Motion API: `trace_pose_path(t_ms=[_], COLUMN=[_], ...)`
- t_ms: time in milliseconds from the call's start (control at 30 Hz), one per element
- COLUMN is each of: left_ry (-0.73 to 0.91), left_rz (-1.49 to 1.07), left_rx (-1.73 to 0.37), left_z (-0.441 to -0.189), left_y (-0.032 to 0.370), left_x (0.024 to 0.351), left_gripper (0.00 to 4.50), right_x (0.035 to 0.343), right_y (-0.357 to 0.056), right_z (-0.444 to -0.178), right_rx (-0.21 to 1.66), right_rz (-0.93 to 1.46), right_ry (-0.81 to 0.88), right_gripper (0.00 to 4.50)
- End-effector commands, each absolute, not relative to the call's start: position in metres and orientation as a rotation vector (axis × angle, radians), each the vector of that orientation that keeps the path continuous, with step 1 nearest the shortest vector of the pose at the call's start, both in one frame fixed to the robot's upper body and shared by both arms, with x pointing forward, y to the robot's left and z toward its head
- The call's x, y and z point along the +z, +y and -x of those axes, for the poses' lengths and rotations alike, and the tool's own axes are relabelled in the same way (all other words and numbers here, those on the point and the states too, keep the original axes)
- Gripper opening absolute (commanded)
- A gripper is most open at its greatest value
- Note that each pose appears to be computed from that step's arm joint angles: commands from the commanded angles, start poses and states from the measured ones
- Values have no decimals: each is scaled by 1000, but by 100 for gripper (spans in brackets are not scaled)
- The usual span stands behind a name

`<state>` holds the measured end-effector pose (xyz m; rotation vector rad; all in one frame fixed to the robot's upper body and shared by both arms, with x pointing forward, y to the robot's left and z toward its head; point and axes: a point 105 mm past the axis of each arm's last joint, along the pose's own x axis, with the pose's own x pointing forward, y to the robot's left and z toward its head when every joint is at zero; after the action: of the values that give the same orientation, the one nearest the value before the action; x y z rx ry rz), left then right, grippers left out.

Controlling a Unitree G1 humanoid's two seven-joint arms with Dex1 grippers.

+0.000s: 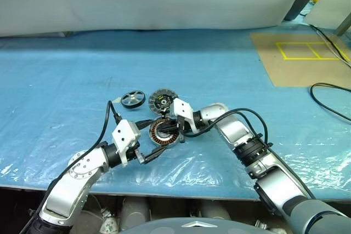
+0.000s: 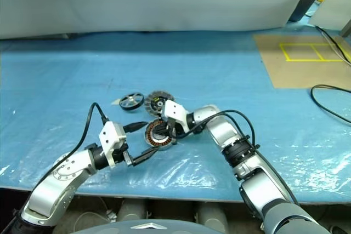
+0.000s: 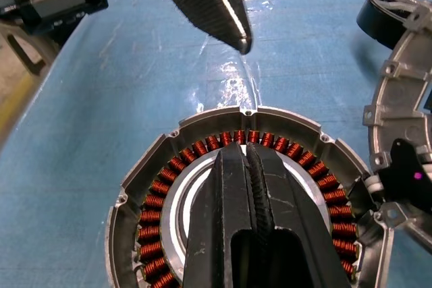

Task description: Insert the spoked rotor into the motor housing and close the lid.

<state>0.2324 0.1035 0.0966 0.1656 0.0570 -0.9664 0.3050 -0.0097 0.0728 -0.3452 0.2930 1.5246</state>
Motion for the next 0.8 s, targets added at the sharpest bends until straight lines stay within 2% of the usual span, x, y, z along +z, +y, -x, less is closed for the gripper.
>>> trace_pose_path(t_ms=[33,133,267,367,500,600,700,800], left_ry=[4,4,6,8,14,14,13,12], left_rz=[-180,-187,-196,-193,-186,-183,-183,-182], left_rx=[-972,-972,-966,-966,-970,-969,-966,-968], left_z=[-231,-232,-235,-235,-232,-232,-232,-232], left_y=[104,107,110,110,106,105,106,105], left_x=[110,111,112,111,108,109,109,110], left_gripper=[450,450,450,450,450,450,450,450], right_x=[95,108,109,95,51,35,40,65], right_y=[-9,-7,-6,-6,-19,-27,-25,-14], right_z=[-305,-301,-300,-299,-295,-297,-301,-306], right_rx=[1548,1584,1600,1595,1584,1547,1534,1533], right_rz=[271,264,309,377,528,552,551,459], right_ry=[193,132,106,145,296,357,325,215], right_gripper=[3,3,3,3,3,3,3,3])
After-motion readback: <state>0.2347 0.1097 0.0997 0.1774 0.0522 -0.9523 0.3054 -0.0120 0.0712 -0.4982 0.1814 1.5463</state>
